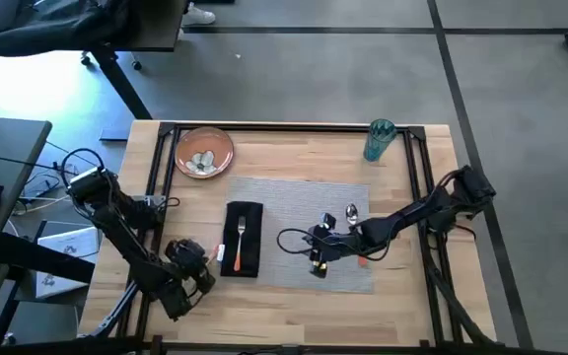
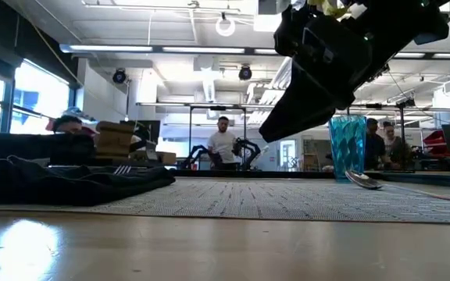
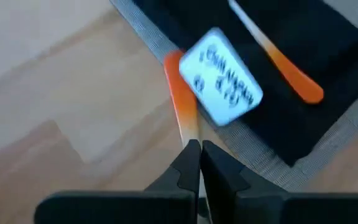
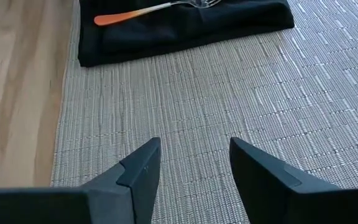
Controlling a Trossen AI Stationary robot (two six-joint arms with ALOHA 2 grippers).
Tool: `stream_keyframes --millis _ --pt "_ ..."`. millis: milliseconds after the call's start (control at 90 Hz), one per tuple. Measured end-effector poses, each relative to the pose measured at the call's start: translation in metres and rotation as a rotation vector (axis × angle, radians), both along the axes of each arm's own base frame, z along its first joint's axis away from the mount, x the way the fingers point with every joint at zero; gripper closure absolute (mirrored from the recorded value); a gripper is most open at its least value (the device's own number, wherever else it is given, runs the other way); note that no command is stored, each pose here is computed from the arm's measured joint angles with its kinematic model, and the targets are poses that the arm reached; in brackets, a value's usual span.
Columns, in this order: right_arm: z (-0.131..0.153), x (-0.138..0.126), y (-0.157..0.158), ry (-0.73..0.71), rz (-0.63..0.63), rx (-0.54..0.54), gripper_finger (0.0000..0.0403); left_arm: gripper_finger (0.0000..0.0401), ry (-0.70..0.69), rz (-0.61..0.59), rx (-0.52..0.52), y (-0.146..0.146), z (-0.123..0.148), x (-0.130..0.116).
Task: Set table place
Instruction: Put the orange table knife on the gray table mat beside the orange spoon
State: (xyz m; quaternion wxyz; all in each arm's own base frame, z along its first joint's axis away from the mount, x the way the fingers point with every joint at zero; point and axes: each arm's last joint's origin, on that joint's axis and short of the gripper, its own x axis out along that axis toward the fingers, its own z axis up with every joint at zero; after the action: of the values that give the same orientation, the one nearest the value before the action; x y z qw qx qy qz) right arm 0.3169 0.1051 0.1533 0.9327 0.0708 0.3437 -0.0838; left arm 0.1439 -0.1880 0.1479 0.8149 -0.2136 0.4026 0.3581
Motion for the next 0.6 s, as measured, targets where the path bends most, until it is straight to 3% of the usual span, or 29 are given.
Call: stream_keyframes --millis 167,322,500,600 --pt "0.006 0.005 0.002 -0.056 0.036 0.052 0.0231 0.0400 0.016 -0.031 -0.020 -0.004 0.014 0.002" --pt "0.032 0.024 0.004 -0.159 0.155 0.086 0.0231 0.0401 0.080 -0.092 -0.064 -0.012 0.023 0.004" --pt "0.071 0.054 0.005 -0.281 0.264 -0.045 0.0231 0.0401 0.166 -0.202 -0.123 -0.025 0.032 0.000" --pt "0.073 0.084 0.006 -0.260 0.329 -0.130 0.0231 0.0401 0.147 -0.221 -0.126 -0.031 0.033 -0.009"
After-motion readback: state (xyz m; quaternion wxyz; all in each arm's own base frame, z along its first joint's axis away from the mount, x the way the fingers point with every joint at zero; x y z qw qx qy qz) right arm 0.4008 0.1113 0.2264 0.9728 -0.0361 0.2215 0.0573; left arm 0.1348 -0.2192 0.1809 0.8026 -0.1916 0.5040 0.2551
